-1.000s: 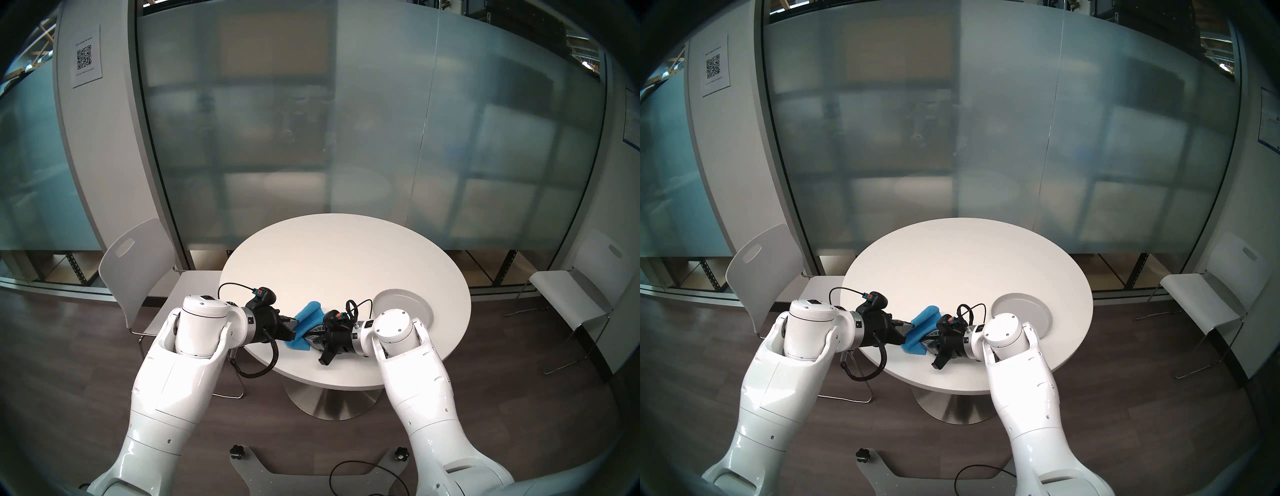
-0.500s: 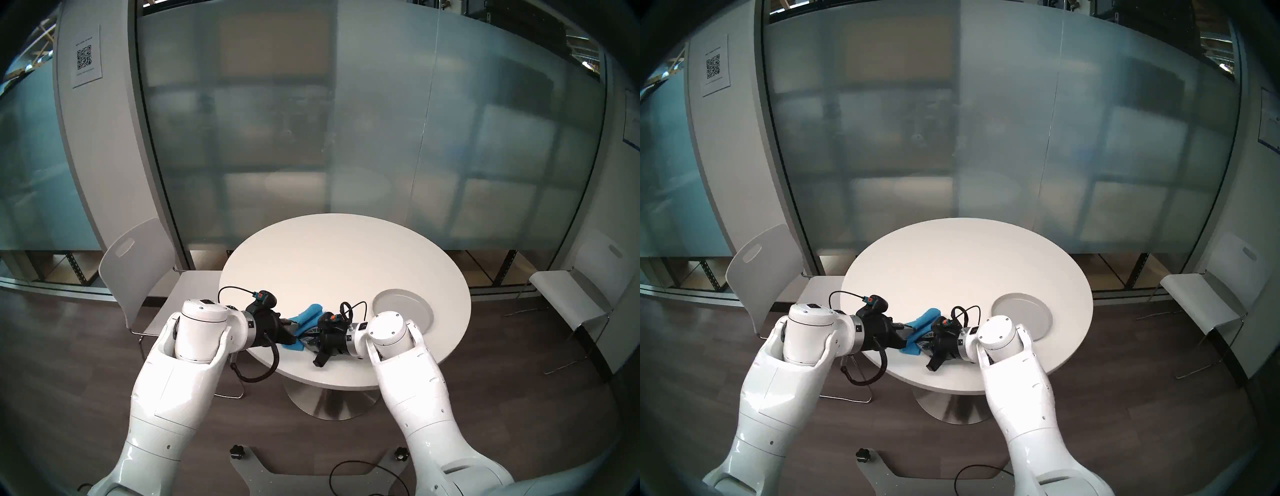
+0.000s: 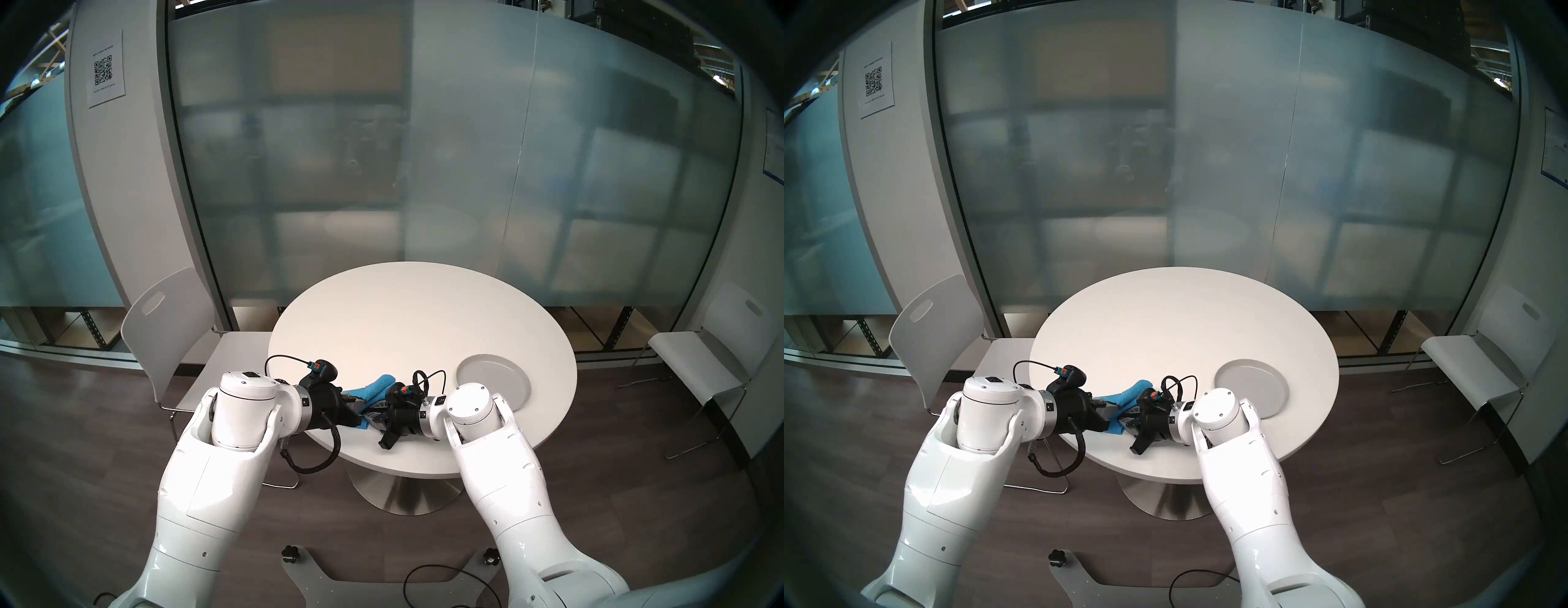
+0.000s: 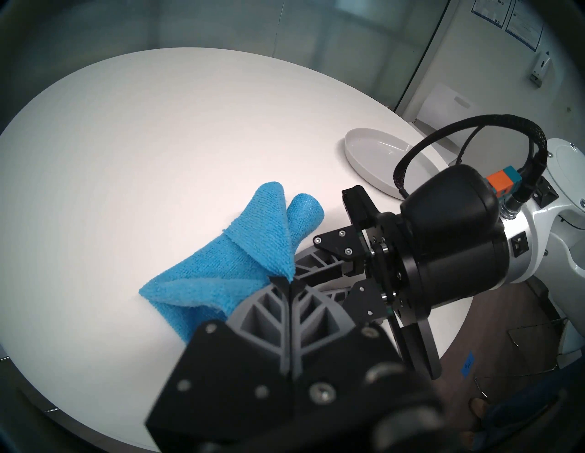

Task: Fold the napkin in half twice and place it beside the plate

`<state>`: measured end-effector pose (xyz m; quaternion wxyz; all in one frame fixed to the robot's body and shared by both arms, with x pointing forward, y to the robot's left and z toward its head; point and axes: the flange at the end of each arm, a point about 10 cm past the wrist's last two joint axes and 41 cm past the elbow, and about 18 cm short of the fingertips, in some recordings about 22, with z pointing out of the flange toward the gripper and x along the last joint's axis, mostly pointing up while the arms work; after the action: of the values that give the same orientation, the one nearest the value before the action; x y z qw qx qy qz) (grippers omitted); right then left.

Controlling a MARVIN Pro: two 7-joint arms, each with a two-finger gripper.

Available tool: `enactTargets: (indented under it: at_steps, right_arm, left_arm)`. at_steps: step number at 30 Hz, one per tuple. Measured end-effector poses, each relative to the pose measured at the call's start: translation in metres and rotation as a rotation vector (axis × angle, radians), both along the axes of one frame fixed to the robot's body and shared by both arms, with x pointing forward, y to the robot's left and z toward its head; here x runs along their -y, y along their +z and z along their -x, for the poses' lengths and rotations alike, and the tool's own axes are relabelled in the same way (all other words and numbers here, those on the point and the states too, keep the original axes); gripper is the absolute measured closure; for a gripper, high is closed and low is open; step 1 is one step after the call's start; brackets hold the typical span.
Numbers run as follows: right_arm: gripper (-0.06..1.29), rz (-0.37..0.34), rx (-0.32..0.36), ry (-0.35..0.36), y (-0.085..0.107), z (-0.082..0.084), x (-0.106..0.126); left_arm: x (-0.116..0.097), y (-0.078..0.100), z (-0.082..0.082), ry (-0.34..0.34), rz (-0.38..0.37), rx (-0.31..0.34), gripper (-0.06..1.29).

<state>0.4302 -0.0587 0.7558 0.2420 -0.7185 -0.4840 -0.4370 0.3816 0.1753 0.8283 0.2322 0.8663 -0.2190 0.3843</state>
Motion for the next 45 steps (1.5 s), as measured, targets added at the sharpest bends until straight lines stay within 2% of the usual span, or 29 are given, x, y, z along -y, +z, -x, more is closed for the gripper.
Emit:
enactTargets:
  at_steps: [4, 10, 16, 28, 45]
  right_arm:
    - [0.95, -0.003, -0.008, -0.008, 0.0, 0.003, 0.002]
    - [0.95, -0.004, -0.022, -0.008, -0.002, 0.01, 0.005]
    - [0.95, -0.005, -0.029, -0.002, -0.002, 0.014, 0.006]
    - [0.95, -0.003, -0.036, 0.01, 0.0, 0.022, 0.008]
    - [0.95, 0.007, -0.042, -0.001, 0.008, 0.043, 0.028]
  left_arm:
    - [0.0, -0.006, -0.001, 0.005, -0.007, -0.002, 1.25]
    - [0.003, -0.025, -0.001, 0.009, -0.033, -0.025, 1.25]
    - [0.005, -0.034, -0.003, 0.011, -0.046, -0.028, 1.25]
    - [0.009, -0.034, -0.005, 0.003, -0.053, -0.007, 1.25]
    - [0.008, -0.04, -0.003, -0.049, -0.093, 0.015, 1.25]
